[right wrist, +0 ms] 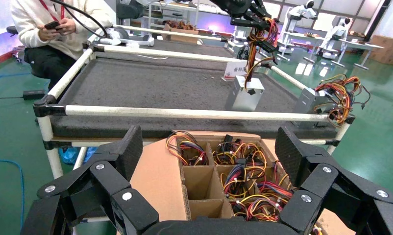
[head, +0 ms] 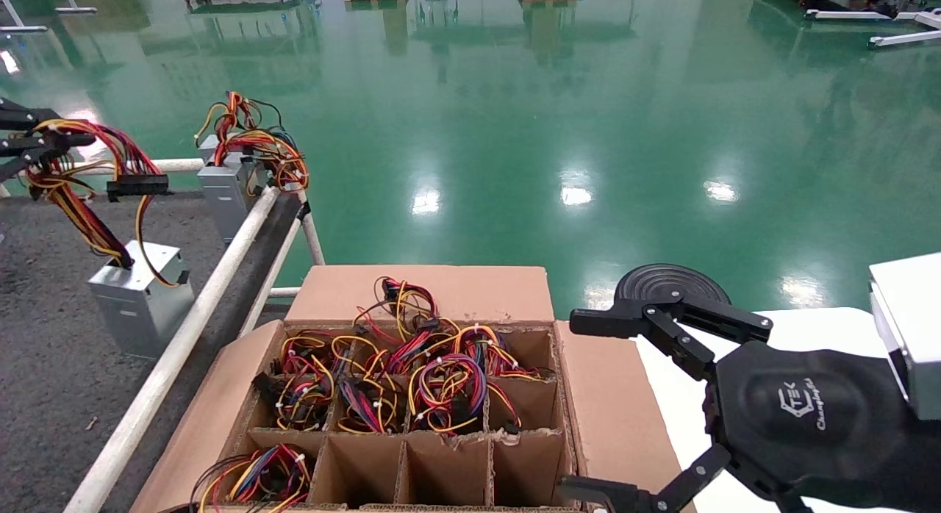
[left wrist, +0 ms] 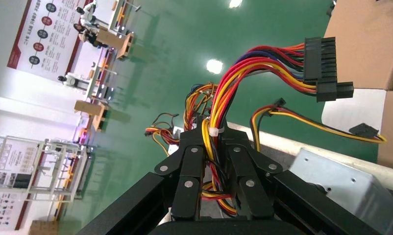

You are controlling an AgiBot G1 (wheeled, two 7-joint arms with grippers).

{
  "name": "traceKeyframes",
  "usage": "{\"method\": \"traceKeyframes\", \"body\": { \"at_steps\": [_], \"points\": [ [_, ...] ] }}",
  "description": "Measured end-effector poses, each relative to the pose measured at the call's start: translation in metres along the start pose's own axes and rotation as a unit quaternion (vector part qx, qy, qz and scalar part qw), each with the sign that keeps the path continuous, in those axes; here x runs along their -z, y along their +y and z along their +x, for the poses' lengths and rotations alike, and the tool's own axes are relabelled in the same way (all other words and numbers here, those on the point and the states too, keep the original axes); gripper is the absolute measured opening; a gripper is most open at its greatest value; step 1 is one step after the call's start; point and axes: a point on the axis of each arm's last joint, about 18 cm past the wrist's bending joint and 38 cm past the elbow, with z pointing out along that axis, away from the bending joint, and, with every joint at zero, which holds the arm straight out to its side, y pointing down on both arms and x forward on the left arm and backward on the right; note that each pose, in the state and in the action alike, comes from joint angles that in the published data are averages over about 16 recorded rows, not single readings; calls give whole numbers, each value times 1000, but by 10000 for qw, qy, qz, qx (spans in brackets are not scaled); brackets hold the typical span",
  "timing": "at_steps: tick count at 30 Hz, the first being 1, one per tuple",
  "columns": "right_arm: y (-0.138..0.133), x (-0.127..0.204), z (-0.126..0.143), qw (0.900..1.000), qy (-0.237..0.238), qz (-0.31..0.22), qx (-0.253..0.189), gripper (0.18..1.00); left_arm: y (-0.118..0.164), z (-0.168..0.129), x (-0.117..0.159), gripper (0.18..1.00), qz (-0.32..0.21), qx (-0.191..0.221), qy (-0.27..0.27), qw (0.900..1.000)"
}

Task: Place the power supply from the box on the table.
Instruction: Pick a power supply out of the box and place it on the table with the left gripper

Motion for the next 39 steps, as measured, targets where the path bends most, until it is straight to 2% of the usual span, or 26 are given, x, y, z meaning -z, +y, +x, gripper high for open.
{"method": "traceKeyframes", "body": {
  "at_steps": [6, 18, 39],
  "points": [
    [0, 0, 0, 10000, 0, 0, 0, 991, 8, 3, 7, 220, -48, 115, -35, 9999],
    [0, 0, 0, 10000, 0, 0, 0, 998, 23, 12, 19, 219, -159, 327, -45, 9993],
    [0, 0, 0, 10000, 0, 0, 0, 1001, 35, 36, 20, 219, -221, 646, 195, 9975]
  ]
}}
